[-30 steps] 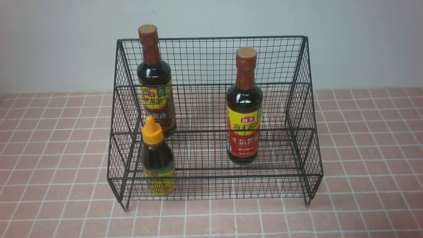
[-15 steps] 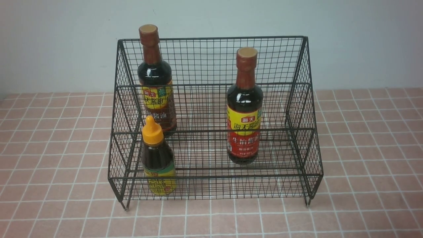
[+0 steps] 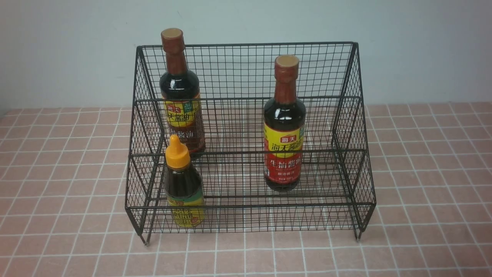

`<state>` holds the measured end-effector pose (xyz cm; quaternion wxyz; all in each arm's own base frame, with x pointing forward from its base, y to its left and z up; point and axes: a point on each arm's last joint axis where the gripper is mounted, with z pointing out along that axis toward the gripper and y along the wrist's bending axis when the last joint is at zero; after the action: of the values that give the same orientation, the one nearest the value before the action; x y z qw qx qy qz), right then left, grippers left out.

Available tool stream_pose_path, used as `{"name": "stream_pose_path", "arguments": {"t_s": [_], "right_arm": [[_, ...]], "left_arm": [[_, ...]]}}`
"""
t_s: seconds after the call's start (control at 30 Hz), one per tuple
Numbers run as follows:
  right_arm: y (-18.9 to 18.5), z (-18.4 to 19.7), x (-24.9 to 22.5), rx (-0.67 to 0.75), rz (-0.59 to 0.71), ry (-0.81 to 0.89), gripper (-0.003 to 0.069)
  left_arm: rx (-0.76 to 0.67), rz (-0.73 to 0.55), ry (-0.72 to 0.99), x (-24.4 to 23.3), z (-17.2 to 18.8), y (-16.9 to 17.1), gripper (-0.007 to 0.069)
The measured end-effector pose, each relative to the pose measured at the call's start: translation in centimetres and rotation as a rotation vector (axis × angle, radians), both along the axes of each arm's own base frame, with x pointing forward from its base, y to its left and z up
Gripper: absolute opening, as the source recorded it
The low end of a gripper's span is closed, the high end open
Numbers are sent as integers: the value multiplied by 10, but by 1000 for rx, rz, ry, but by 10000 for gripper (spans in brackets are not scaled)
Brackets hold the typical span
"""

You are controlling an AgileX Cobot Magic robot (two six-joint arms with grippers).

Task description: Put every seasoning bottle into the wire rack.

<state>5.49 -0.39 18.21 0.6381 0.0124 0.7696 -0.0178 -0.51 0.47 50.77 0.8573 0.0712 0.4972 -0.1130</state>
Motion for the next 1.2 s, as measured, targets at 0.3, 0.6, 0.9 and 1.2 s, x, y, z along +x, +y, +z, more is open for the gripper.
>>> {"name": "stream_pose_path", "arguments": {"t_s": [0.3, 0.6, 0.9, 1.2], "right_arm": [[0, 0, 0, 0, 0, 0, -10], [0, 0, 0, 0, 0, 0, -10], [0, 0, 0, 0, 0, 1, -10], [0, 0, 0, 0, 0, 1, -10]], "left_arm": [[238, 77, 222, -3, -97, -5, -7], [172, 207, 447, 37, -232, -9, -7], [180, 237, 753, 58, -331, -7, -7], [180, 230, 796, 58, -336, -8, -7]]}}
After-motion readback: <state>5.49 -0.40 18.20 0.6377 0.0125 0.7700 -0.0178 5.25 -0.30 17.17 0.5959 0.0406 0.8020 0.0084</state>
